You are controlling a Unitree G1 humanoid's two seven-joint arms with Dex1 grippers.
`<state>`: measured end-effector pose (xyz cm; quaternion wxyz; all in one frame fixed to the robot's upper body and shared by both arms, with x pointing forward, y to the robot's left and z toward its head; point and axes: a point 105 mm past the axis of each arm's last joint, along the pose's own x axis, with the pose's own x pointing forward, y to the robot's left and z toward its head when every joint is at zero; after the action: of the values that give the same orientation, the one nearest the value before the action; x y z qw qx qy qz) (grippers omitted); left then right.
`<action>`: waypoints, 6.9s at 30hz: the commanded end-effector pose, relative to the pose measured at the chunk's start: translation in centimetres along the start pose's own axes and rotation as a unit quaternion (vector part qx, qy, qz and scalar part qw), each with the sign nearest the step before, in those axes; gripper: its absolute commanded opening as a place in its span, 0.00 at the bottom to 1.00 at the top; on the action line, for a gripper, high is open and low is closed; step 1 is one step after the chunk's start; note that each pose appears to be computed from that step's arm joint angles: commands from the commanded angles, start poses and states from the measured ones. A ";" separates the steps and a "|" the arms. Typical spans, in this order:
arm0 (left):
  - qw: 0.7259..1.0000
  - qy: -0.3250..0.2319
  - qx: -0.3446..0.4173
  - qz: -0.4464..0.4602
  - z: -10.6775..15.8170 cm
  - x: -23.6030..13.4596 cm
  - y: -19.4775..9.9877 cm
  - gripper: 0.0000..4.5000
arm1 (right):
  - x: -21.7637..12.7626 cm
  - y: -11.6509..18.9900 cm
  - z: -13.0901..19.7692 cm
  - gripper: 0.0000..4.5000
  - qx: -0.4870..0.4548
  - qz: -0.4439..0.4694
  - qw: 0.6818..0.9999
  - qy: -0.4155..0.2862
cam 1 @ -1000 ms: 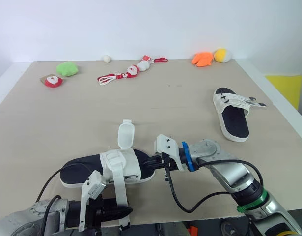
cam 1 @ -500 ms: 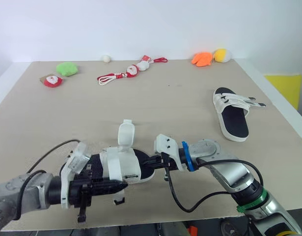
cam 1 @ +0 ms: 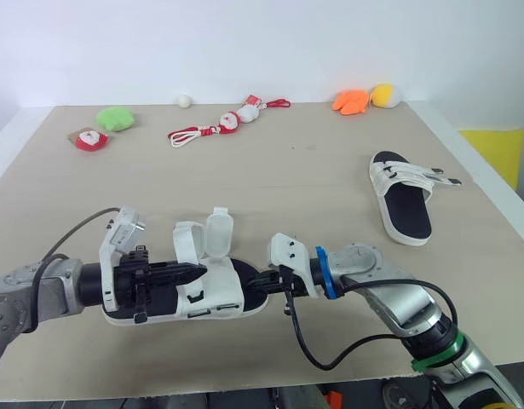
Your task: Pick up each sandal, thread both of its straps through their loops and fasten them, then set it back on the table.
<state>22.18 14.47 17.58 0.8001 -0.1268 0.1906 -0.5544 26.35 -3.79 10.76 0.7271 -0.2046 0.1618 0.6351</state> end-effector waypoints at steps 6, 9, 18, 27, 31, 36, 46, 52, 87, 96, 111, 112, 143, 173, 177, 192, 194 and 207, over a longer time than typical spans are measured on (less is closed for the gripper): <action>0.999 -0.008 -0.026 -0.028 0.0 0.0 -0.9 0.01 | 0.4 -0.1 -2.3 0.00 0.039 -0.013 0.999 0.036; 0.999 0.008 -0.027 -0.024 -0.8 0.0 -1.0 0.01 | 0.4 -0.1 -2.2 0.00 0.039 -0.012 0.999 0.035; 0.999 0.027 -0.033 -0.021 -1.9 -0.2 -1.0 0.01 | 0.5 -0.1 -2.2 0.00 0.039 -0.010 0.999 0.035; 0.999 0.051 -0.015 -0.011 -3.2 -0.7 -0.5 0.01 | 0.5 0.0 -2.2 0.00 0.039 -0.011 0.999 0.034; 0.998 0.052 -0.006 -0.016 -3.4 -0.5 -0.7 0.01 | 0.5 0.0 -2.1 0.00 0.040 -0.011 0.999 0.032; 0.998 0.055 0.012 -0.020 -3.5 -0.3 -1.1 0.01 | 0.6 -0.1 -2.1 0.00 0.040 -0.012 0.999 0.031; 0.996 0.069 0.033 -0.037 -4.1 0.5 -2.2 0.01 | 0.6 -0.2 -1.9 0.00 0.041 -0.011 0.999 0.028; 0.995 0.088 0.035 -0.031 -4.7 0.2 -2.2 0.01 | 0.6 -0.1 -1.9 0.00 0.042 -0.009 0.999 0.028; 0.991 0.097 0.000 0.094 -10.6 -2.0 -2.3 0.96 | 1.3 0.3 -1.7 0.00 0.040 0.014 0.999 0.024; 0.994 0.079 -0.006 0.078 -10.7 -0.4 -1.8 0.96 | 1.1 0.1 -1.7 0.00 0.041 0.008 0.999 0.025; 0.993 0.099 -0.051 0.040 -12.0 -0.7 -3.7 0.01 | 1.2 0.3 -1.6 0.00 0.043 0.010 0.999 0.024; 0.991 0.115 -0.056 0.033 -12.6 -0.9 -4.1 0.01 | 1.2 0.3 -1.6 0.00 0.043 0.010 0.999 0.024; 0.971 0.110 0.129 0.168 -10.9 -7.1 -3.0 0.79 | 1.3 0.6 -1.8 0.00 0.043 0.021 0.999 0.021; 0.654 0.022 0.755 -0.039 -12.6 -1.9 -4.6 0.79 | 1.0 0.2 -1.5 0.00 0.036 0.021 0.999 0.023; 0.656 0.008 0.753 -0.046 -13.2 -0.7 -5.0 0.79 | 0.9 0.3 -1.5 0.00 0.036 0.021 0.999 0.025; 0.676 0.009 0.734 -0.062 -15.7 0.4 -5.7 0.67 | 0.8 0.1 -1.4 0.00 0.035 0.020 0.999 0.027; 0.678 0.010 0.733 -0.061 -15.7 0.5 -5.8 0.55 | 0.9 0.1 -1.4 0.00 0.035 0.020 0.999 0.026; 0.691 -0.053 0.720 -0.034 -12.5 0.9 -7.1 0.01 | 1.0 0.3 -1.3 0.00 0.037 0.022 0.999 0.022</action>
<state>11.02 11.52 7.62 0.6194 0.4723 -0.2897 -0.5562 26.40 -2.94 10.81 0.7170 -0.1900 0.1671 0.6496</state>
